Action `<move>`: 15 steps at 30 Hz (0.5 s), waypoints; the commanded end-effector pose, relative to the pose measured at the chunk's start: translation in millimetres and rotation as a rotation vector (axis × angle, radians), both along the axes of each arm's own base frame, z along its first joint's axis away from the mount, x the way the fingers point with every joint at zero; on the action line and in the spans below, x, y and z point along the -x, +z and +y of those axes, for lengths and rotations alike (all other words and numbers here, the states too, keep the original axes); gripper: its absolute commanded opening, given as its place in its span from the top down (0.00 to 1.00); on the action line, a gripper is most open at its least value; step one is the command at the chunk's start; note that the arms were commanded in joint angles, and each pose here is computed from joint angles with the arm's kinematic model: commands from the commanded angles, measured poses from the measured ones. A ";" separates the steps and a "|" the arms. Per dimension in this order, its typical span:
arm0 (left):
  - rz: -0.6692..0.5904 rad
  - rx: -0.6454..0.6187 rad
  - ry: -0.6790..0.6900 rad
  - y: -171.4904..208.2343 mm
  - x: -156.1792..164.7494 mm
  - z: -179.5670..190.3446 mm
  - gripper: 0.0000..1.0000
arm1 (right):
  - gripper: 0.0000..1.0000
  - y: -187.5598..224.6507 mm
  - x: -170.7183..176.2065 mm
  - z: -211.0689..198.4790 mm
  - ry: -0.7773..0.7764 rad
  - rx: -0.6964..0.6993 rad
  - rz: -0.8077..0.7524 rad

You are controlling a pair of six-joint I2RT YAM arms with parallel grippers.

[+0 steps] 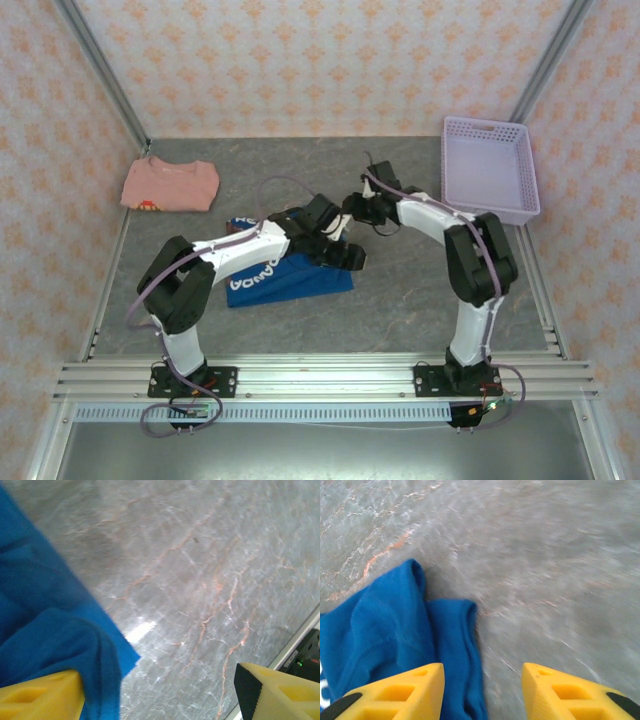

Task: Fold the inside-out t-shirt

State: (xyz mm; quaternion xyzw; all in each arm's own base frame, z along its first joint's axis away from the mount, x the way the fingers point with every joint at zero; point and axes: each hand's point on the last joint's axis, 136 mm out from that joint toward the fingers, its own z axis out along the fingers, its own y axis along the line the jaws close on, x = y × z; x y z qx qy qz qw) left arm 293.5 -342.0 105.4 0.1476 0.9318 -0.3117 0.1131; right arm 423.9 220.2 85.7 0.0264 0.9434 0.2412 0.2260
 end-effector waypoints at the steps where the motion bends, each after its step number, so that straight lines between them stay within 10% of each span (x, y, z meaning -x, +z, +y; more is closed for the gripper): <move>1: -0.105 0.000 -0.044 32.1 -1.3 4.3 0.21 | 0.52 19.9 29.0 -23.0 -0.013 -0.001 0.001; 15: -0.072 -0.253 0.394 5.7 0.2 172.3 0.20 | 0.37 -10.9 143.2 38.3 0.058 -0.152 0.177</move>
